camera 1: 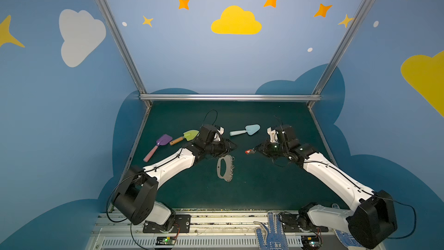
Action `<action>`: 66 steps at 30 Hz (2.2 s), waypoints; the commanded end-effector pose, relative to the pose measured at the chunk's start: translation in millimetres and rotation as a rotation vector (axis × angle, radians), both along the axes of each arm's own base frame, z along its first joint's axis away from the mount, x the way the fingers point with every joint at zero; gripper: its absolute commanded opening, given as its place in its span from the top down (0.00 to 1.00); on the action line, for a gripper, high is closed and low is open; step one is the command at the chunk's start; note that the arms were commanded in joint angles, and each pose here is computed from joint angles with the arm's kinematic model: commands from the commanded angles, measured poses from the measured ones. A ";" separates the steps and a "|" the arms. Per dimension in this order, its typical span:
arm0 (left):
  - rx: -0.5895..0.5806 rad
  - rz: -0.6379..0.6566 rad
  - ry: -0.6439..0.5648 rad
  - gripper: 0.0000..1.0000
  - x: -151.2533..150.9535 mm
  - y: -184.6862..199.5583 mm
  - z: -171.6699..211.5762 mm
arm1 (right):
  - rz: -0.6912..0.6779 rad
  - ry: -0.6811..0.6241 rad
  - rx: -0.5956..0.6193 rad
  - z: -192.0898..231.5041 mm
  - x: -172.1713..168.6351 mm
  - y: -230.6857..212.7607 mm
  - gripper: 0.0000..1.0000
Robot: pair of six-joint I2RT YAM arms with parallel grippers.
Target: Put the keys on the keyring
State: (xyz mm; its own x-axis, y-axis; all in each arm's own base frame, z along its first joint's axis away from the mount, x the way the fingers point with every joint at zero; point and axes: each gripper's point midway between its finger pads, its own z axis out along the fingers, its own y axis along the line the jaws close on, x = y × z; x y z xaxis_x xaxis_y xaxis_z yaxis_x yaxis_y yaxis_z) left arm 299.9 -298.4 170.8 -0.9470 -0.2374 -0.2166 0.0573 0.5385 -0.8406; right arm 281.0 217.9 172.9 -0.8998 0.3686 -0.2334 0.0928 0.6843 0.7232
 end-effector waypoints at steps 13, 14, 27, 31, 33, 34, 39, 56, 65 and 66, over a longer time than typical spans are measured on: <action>-0.219 -0.052 0.003 0.58 9.5 -37.4 29.7 | -0.210 0.194 0.383 -3.8 15.6 19.9 1.00; -0.231 -0.053 0.009 0.58 10.3 -39.5 29.0 | -0.214 0.190 0.390 -2.7 16.3 20.0 1.00; -0.290 -0.074 0.064 0.63 11.5 -56.8 27.1 | -0.260 0.162 0.490 -0.5 19.1 20.5 1.00; -0.293 -0.066 0.077 0.67 13.1 -58.1 25.1 | -0.255 0.138 0.524 6.7 21.1 22.3 1.00; -0.302 -0.066 0.082 0.69 14.3 -59.8 24.6 | -0.257 0.125 0.543 10.2 22.5 22.7 1.00; -0.304 -0.065 0.087 0.70 15.2 -60.6 23.9 | -0.258 0.115 0.554 12.9 23.2 22.8 1.00; -0.308 -0.042 0.103 0.73 19.1 -61.3 19.2 | -0.255 0.104 0.572 19.1 22.8 23.4 1.00; -0.322 0.015 0.117 0.87 30.3 -60.6 12.6 | -0.238 0.117 0.614 19.1 17.7 30.8 1.00; -0.330 0.020 0.109 0.96 29.9 -58.1 17.4 | -0.218 0.121 0.616 16.2 14.3 34.8 1.00; -0.330 0.024 0.109 0.96 30.2 -57.1 17.0 | -0.219 0.125 0.613 14.1 13.4 34.8 1.00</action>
State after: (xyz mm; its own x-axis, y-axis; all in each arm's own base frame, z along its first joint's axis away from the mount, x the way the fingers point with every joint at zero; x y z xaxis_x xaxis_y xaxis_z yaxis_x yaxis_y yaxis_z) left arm 326.8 -356.3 180.9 -0.9575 -0.2885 0.0015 -0.0757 0.2463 -0.9662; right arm 298.9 246.2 181.3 -0.7735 0.6064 0.1845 0.3204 0.1229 0.9393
